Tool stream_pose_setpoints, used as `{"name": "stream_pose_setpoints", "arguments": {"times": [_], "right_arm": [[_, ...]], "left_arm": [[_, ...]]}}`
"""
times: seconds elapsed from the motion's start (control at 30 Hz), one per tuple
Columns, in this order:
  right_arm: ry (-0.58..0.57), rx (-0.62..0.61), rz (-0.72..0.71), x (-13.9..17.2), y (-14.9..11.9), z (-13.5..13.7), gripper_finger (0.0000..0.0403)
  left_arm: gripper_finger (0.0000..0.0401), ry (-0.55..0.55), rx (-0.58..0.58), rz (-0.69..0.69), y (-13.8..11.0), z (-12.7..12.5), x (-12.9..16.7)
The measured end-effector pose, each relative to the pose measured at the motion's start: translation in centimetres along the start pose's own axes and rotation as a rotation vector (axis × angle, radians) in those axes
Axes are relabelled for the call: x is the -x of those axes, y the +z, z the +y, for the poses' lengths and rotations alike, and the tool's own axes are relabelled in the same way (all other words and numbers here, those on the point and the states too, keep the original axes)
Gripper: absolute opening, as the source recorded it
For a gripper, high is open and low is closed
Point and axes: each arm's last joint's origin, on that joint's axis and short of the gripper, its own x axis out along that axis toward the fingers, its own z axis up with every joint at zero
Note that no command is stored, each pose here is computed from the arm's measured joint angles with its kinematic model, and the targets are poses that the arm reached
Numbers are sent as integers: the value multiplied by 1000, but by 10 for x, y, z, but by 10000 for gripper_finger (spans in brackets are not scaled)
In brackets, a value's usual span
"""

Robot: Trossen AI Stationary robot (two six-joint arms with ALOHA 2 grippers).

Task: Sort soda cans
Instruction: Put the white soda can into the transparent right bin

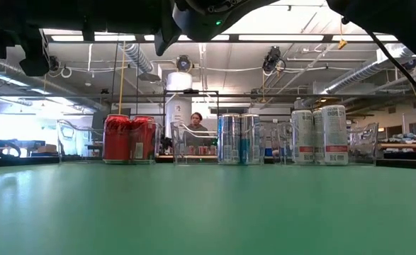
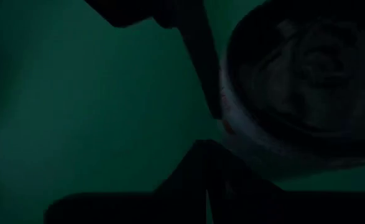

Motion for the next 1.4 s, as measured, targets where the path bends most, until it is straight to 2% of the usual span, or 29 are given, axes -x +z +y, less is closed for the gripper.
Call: {"name": "stream_pose_setpoints", "arguments": {"times": [0.27, 0.47, 0.7, 0.87, 1.1, 1.4], "right_arm": [[-61, -7, 56, 10, 19, -10, 231], [-224, 97, 181, 31, 51, -5, 231], [-466, 187, 337, 71, 93, -14, 231], [-528, 168, 431, 99, 115, -27, 231], [-674, 177, 569, 139, 138, -40, 231], [-863, 158, 617, 209, 189, -33, 231]], "left_arm": [[0, 82, -77, -8, 18, 4, 20], [0, 119, -119, -72, 33, 7, 34], [0, 121, -145, -298, 41, 7, 37], [0, 124, -166, -414, 44, 8, 38], [0, 126, -175, -463, 46, 9, 39], [0, 125, -178, -481, 46, 9, 39]]}}
